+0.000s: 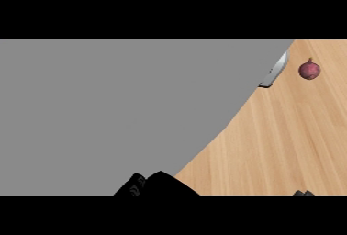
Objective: Pick up the wine, place it into the cabinet and close the cabinet
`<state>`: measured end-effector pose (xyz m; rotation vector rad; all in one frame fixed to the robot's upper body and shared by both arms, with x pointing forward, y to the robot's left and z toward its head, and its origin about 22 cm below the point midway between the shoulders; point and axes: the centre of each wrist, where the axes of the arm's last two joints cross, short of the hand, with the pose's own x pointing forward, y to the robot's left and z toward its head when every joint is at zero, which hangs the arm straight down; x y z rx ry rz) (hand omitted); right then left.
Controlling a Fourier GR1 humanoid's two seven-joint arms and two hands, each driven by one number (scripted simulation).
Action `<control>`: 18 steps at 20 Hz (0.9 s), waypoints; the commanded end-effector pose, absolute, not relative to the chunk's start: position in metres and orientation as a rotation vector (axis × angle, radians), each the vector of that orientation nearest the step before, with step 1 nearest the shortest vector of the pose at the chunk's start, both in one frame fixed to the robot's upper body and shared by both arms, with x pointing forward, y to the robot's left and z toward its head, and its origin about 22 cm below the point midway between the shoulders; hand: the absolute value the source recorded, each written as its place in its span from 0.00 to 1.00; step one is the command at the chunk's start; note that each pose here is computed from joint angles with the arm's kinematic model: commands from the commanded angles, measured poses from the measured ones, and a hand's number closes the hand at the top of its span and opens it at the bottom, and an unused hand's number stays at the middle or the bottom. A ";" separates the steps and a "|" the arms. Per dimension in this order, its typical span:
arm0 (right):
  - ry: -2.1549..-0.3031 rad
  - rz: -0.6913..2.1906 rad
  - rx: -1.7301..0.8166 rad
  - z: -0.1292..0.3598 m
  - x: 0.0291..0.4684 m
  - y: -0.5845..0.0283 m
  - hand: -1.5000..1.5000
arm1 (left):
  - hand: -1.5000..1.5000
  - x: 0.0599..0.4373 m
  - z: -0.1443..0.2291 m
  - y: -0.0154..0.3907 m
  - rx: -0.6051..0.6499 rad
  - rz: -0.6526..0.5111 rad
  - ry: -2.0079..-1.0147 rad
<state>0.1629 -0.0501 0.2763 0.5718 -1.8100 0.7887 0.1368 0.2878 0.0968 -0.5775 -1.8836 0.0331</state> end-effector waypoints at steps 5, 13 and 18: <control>-1.871 0.713 0.385 0.280 0.212 0.019 1.00 | 1.00 0.139 0.109 0.337 -0.638 -0.009 -1.869; -1.824 0.572 0.283 0.273 0.294 0.040 1.00 | 1.00 0.148 0.114 0.352 -0.647 -0.002 -1.885; -1.814 0.524 0.201 0.279 0.345 0.035 1.00 | 1.00 0.143 0.124 0.368 -0.623 -0.020 -1.880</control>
